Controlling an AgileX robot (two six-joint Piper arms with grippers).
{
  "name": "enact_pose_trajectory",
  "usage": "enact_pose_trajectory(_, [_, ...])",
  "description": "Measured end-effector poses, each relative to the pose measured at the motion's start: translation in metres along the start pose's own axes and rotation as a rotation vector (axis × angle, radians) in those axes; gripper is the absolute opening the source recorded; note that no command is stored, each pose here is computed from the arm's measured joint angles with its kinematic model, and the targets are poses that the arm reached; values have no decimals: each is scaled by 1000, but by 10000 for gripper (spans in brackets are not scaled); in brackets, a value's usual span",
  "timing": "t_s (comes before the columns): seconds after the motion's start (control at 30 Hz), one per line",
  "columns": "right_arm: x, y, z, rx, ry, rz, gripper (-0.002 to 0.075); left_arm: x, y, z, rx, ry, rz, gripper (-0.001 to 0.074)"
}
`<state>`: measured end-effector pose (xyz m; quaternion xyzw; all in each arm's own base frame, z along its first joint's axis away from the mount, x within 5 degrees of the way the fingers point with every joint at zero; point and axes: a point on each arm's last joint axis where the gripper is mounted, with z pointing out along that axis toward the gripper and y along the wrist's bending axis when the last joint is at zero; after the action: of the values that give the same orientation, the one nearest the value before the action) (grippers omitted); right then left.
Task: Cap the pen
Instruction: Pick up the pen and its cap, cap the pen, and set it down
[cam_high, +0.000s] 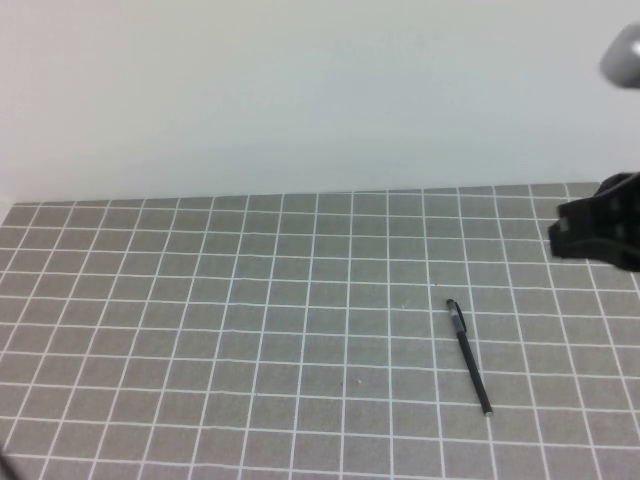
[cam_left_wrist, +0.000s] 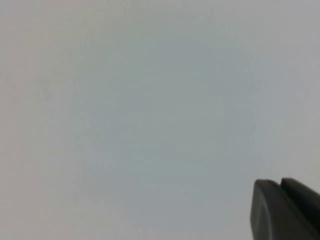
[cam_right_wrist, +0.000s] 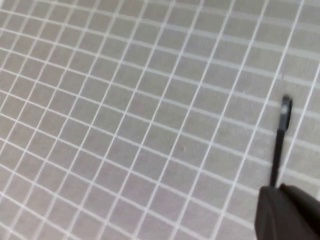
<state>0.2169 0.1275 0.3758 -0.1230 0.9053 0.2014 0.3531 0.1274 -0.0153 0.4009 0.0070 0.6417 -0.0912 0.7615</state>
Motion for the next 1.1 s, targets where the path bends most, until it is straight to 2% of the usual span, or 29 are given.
enact_pose_trajectory(0.2, [-5, -2, -33, 58, -150, -173, -3, -14, -2, -23, 10, -87, 3, 0])
enact_pose_trajectory(0.4, [1, -7, -67, 97, -497, -306, -3, -13, -2, -20, 6, -78, 3, 0])
enact_pose_trajectory(0.53, [34, -25, -71, 137, -649, -336, -3, -11, 3, -19, -48, -63, 1, 0])
enact_pose_trajectory(0.73, [114, -68, -71, 285, -736, -209, -3, -9, 15, -20, -185, -42, -3, 0])
enact_pose_trajectory(0.93, [176, -81, -72, 373, -864, -190, -3, -8, 23, -21, -275, -35, -1, 0])
enact_pose_trajectory(1.1, [202, -88, -55, 374, -896, -200, -3, 2, 23, -20, -248, -98, 24, 0])
